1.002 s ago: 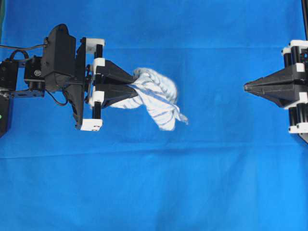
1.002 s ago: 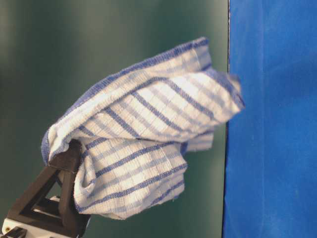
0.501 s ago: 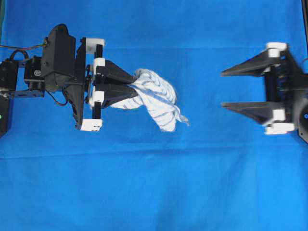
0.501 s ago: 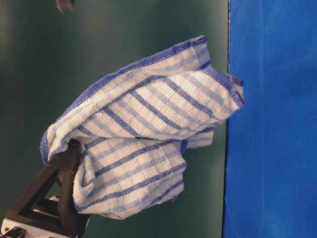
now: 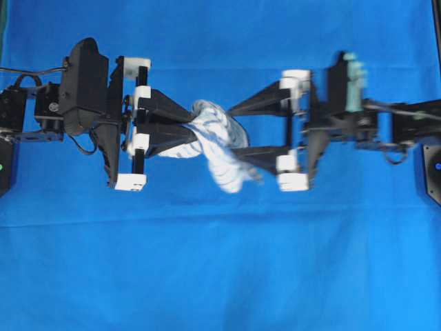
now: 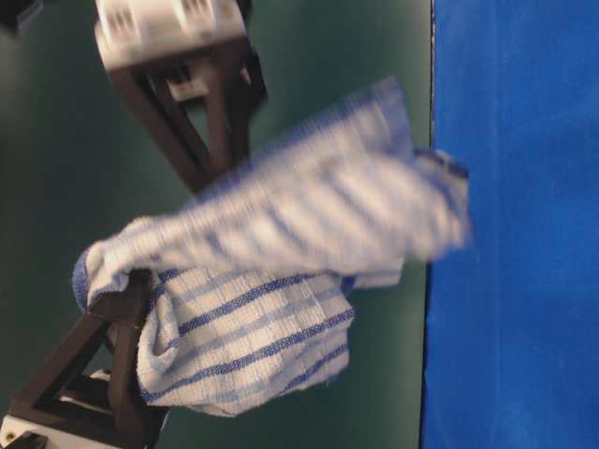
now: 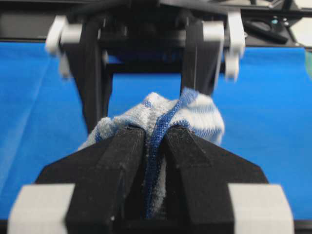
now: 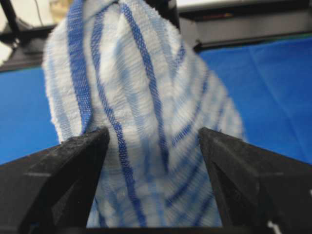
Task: Hand over the towel.
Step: 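Open the right gripper and move it to grasp the towel beside the left gripper, then open the left gripper and withdraw it left, leaving the towel in the right gripper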
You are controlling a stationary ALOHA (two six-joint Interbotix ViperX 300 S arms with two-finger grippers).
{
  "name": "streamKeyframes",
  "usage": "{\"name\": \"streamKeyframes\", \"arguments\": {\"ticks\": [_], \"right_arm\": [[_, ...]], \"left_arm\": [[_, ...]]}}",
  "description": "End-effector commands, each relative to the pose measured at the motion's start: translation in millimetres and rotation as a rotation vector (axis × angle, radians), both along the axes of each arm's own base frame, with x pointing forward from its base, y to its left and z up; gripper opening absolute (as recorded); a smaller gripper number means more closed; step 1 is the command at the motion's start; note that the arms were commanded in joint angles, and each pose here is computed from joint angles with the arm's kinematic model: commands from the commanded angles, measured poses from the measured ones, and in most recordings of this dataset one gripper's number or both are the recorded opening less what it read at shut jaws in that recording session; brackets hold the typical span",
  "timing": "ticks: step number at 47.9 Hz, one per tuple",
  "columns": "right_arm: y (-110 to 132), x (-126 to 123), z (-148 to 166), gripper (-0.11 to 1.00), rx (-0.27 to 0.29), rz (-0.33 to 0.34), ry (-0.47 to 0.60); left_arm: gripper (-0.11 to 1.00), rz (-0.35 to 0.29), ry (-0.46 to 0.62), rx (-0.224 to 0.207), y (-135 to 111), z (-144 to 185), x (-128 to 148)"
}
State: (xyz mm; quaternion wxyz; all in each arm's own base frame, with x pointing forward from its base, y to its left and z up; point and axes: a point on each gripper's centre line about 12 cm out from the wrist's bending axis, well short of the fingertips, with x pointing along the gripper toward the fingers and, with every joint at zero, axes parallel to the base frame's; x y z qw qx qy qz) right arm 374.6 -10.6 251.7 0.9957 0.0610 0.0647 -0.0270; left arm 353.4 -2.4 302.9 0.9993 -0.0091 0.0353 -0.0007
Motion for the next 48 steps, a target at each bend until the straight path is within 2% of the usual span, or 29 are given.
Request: {"name": "streamKeyframes", "arguments": {"ticks": [1,11,25,29,36,48], "right_arm": [[-1,18,8,0.73,-0.001,-0.001,-0.006],[0,40,6,0.73,0.001,0.003,0.018],[-1,46,8,0.70,0.000,0.001,0.003],[-3,46,8,0.58,0.000,-0.002,0.005],[-2,45,8,0.16,-0.003,0.000,0.005],[-2,41,13,0.14,-0.003,-0.001,-0.003]], "left_arm": [[0.06,-0.010,-0.041,0.001,-4,12,0],[0.06,-0.013,-0.041,0.003,-5,12,0],[0.06,-0.021,-0.041,0.006,-7,12,0],[0.06,-0.021,-0.040,0.004,-8,11,1],[0.06,-0.021,-0.040,0.004,-8,11,2],[0.06,-0.011,-0.046,0.003,-4,12,2]]}}
